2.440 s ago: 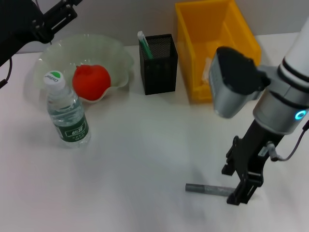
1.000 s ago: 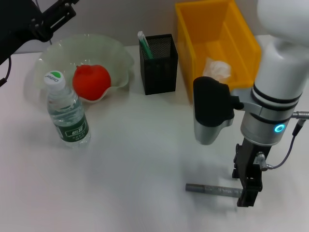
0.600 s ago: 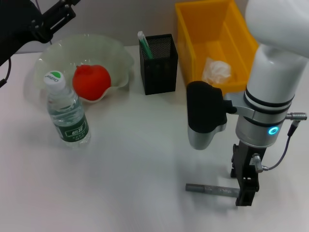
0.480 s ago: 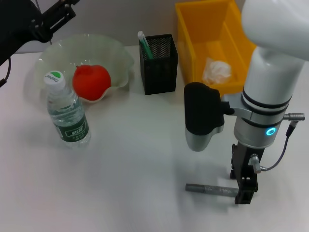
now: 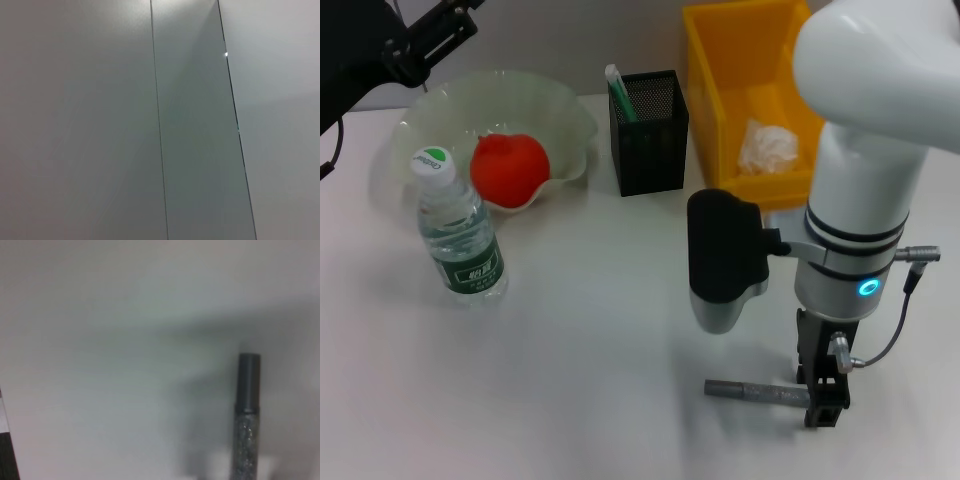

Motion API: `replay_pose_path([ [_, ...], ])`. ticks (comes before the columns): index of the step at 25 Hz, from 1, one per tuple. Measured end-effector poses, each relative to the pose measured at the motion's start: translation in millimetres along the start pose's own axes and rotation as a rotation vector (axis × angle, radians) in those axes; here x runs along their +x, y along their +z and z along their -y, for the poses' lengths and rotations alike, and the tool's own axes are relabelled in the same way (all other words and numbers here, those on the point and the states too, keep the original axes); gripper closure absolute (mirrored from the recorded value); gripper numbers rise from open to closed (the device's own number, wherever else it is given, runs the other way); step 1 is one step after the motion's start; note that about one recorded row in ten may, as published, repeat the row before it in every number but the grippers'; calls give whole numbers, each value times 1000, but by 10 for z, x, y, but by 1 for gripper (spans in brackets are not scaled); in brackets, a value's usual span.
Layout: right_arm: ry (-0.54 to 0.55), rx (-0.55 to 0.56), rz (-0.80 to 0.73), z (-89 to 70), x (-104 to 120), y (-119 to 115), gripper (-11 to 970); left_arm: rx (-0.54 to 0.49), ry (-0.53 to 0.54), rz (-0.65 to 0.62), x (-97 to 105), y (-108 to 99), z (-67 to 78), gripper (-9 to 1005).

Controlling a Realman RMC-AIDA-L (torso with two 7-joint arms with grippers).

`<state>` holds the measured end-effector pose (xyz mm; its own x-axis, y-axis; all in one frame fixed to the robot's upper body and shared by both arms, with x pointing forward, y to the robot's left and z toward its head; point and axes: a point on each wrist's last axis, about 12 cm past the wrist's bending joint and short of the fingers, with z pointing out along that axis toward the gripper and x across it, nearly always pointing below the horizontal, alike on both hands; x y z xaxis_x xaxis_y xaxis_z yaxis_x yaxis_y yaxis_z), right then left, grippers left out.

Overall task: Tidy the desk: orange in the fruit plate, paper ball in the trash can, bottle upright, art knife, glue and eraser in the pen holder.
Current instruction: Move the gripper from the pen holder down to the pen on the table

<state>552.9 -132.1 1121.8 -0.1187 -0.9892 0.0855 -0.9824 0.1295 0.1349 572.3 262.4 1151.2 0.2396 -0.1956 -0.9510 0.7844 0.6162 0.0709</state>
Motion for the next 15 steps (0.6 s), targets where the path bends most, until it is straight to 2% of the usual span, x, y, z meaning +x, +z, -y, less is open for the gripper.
replay_pose_path([
  [15,17,15,-10,0,-40,-1,498,1,3,-1,-2,2,-5,270],
])
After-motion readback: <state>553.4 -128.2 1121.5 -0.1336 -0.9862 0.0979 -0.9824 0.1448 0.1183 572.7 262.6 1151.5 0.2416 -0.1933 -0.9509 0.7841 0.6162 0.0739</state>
